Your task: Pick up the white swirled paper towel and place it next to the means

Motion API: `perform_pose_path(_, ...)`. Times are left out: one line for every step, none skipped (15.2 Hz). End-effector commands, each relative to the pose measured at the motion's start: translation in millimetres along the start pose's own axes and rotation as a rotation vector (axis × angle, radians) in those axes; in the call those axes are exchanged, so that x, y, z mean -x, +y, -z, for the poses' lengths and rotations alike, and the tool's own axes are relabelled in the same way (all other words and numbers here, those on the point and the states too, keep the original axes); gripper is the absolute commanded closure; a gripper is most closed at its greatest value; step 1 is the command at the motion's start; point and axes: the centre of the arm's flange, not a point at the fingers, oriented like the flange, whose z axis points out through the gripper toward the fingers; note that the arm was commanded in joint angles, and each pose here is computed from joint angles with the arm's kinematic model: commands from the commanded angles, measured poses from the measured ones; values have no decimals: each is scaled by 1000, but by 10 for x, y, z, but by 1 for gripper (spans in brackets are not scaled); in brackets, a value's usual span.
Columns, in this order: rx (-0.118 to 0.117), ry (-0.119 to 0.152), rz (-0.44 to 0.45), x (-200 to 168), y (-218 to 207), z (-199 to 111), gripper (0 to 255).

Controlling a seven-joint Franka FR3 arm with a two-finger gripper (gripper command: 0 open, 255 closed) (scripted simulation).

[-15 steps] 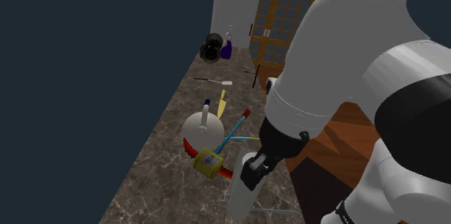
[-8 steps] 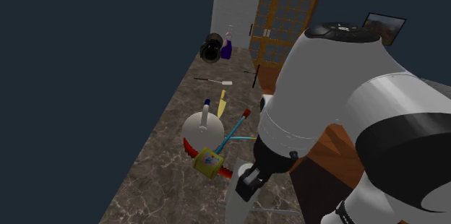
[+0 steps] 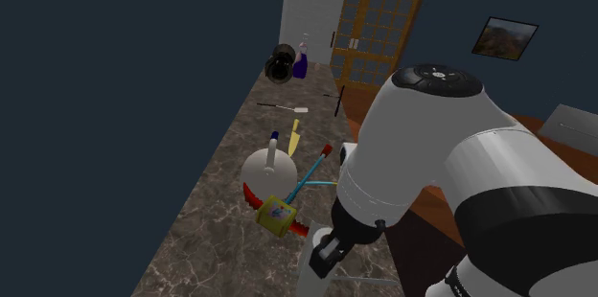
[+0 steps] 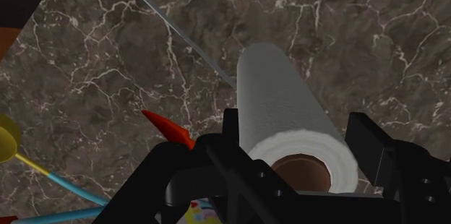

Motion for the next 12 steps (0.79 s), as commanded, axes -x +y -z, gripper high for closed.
perform_pose_path(0, 0, 0, 1, -1, -6, 255)
perform_pose_path(0, 0, 0, 1, -1, -6, 255)
perform_pose_path(0, 0, 0, 1, -1, -6, 255)
perform_pose_path(0, 0, 0, 1, -1, -6, 255)
perform_pose_path(0, 0, 0, 1, -1, -6, 255)
perform_pose_path(0, 0, 0, 1, -1, -6, 0)
perform_pose_path(0, 0, 0, 1, -1, -6, 0)
perform_pose_path(0, 0, 0, 1, -1, -6, 0)
perform_pose_path(0, 0, 0, 1, -1, -6, 0)
perform_pose_path(0, 0, 0, 1, -1, -6, 0)
perform_pose_path(0, 0, 0, 1, -1, -6, 0)
perform_pose_path(0, 0, 0, 1, -1, 126, 0)
